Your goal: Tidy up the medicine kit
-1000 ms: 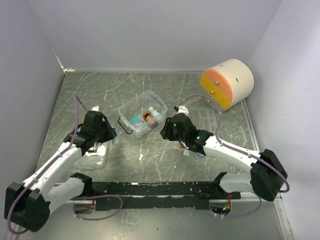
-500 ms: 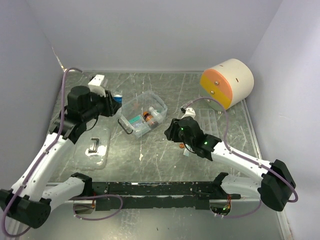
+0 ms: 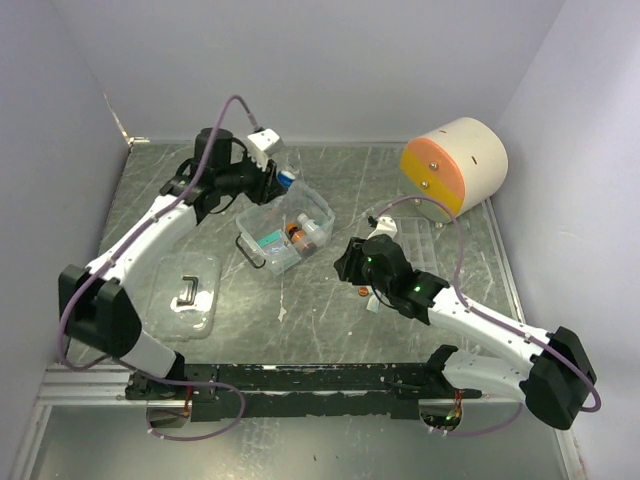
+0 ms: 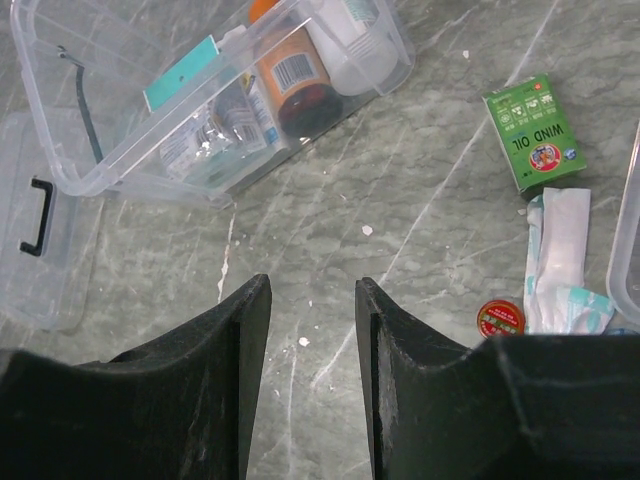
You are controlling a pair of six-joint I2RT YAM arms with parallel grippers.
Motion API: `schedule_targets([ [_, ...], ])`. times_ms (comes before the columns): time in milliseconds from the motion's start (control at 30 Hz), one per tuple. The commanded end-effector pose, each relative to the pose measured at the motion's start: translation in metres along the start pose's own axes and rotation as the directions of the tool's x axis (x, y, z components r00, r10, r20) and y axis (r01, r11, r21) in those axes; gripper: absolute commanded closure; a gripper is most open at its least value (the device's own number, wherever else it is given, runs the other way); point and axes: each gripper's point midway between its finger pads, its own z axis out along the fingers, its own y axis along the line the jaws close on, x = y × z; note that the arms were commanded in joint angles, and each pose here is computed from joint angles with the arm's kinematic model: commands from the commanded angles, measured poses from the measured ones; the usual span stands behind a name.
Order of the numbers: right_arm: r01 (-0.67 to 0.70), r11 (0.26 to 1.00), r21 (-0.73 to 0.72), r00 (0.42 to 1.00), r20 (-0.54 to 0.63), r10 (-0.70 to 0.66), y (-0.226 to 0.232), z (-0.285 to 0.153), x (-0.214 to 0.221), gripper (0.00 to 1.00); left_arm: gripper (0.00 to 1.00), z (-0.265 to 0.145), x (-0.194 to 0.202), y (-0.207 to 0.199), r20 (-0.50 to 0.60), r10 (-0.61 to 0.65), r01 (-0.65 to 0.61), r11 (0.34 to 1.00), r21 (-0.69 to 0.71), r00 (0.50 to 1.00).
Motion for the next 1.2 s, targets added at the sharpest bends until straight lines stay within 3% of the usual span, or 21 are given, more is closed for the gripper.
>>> schedule_targets([
  [0, 0.015, 0.999, 0.036, 1.000, 0.019, -0.015, -0.009, -0.003, -0.005, 0.60, 0.62, 0.024, -0.006, 0.008, -0.029, 0.217, -0.216, 0.976, 0.027, 0.976],
  [267, -0.012, 0.999, 0.044, 1.000, 0.015, 0.011, -0.013, -0.003, 0.000, 0.60, 0.64, 0.055, 0.026, 0.054, -0.188, 0.296, -0.313, 0.948, -0.066, 0.937],
  [500, -0.026, 0.999, 0.045, 1.000, 0.016, 0.026, -0.014, -0.003, 0.001, 0.60, 0.64, 0.066, 0.068, 0.053, -0.332, 0.346, -0.376, 0.926, -0.027, 0.877],
  [767, -0.034, 0.998, 0.044, 0.999, 0.009, 0.033, -0.014, -0.003, 0.003, 0.60, 0.65, 0.074, 0.076, 0.050, -0.357, 0.369, -0.416, 0.907, -0.064, 0.858],
  [967, -0.045, 0.998, 0.042, 0.999, 0.002, 0.045, -0.015, -0.003, 0.007, 0.61, 0.66, 0.087, 0.089, 0.063, -0.460, 0.358, -0.461, 0.878, -0.132, 0.813],
  [1167, -0.047, 0.998, 0.038, 0.999, -0.006, 0.047, -0.014, -0.003, 0.008, 0.61, 0.68, 0.101, 0.105, 0.070, -0.500, 0.335, -0.472, 0.864, -0.176, 0.799],
])
